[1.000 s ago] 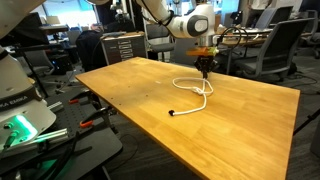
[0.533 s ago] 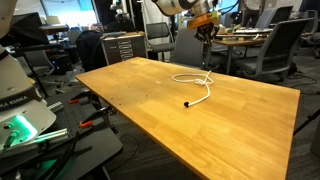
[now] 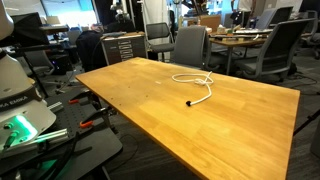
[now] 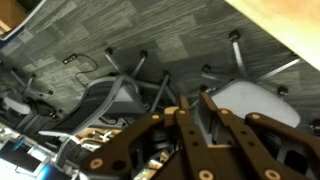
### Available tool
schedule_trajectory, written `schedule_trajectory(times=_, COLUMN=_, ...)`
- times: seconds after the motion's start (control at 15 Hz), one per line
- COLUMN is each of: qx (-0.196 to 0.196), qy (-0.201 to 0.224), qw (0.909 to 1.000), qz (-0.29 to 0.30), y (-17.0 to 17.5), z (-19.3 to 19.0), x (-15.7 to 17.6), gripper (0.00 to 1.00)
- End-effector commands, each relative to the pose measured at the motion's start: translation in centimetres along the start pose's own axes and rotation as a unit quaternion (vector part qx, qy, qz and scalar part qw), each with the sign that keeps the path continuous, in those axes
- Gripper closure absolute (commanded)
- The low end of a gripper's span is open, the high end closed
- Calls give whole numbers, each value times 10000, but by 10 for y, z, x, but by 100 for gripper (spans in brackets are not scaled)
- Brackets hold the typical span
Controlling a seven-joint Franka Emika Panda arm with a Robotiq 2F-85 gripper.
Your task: Make a knot using the object on the table
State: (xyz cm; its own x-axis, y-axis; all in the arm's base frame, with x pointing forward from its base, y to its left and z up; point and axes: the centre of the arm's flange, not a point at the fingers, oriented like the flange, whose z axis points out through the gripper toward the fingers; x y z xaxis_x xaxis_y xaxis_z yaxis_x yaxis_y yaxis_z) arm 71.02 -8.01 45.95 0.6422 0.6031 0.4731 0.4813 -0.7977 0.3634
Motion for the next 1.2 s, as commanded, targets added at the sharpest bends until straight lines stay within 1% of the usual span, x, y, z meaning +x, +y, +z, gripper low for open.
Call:
schedule_trajectory(times=0.0, qx=106, qy=-183, qw=9998, qz=-27, y=-2, z=-17, x=-1, gripper=73)
schedule_trajectory(times=0.07, qx=146, qy=-288, qw=9995, qz=-47, y=-4, z=-31, x=-2, gripper=41)
schedule_trajectory(times=0.13, qx=65, qy=-542, qw=9985, qz=-104, y=-7, z=-14, x=-14, gripper=38)
schedule_trajectory(times=0.2, qx=97, qy=-791, qw=9968, qz=-1, y=-8, z=5, x=-24, gripper=37)
schedule_trajectory(times=0.27, qx=274, qy=-1239, qw=9919, qz=81, y=-9, z=22, x=-39, gripper=30)
schedule_trajectory(times=0.33, qx=337, qy=-1522, qw=9877, qz=99, y=-11, z=35, x=-55, gripper=23)
schedule_trajectory(times=0.4, qx=490, qy=-1856, qw=9814, qz=43, y=-12, z=42, x=-72, gripper=14)
schedule_trajectory(times=0.53, qx=736, qy=-2459, qw=9662, qz=-234, y=-13, z=40, x=-100, gripper=1)
schedule_trajectory(times=0.67, qx=1012, qy=-2987, qw=9478, qz=-464, y=-13, z=20, x=-116, gripper=0)
schedule_trajectory(times=0.73, qx=1181, qy=-3140, qw=9403, qz=-568, y=-14, z=9, x=-121, gripper=0)
schedule_trajectory(times=0.8, qx=1443, qy=-3141, qw=9363, qz=-620, y=-17, z=-5, x=-123, gripper=0)
schedule_trajectory(times=0.87, qx=1417, qy=-3059, qw=9401, qz=-508, y=-20, z=-14, x=-121, gripper=0)
schedule_trajectory(times=0.93, qx=1311, qy=-3096, qw=9408, qz=-421, y=-14, z=23, x=-124, gripper=0)
schedule_trajectory(times=1.13, qx=1324, qy=-3086, qw=9408, qz=-458, y=-15, z=-1, x=-118, gripper=0)
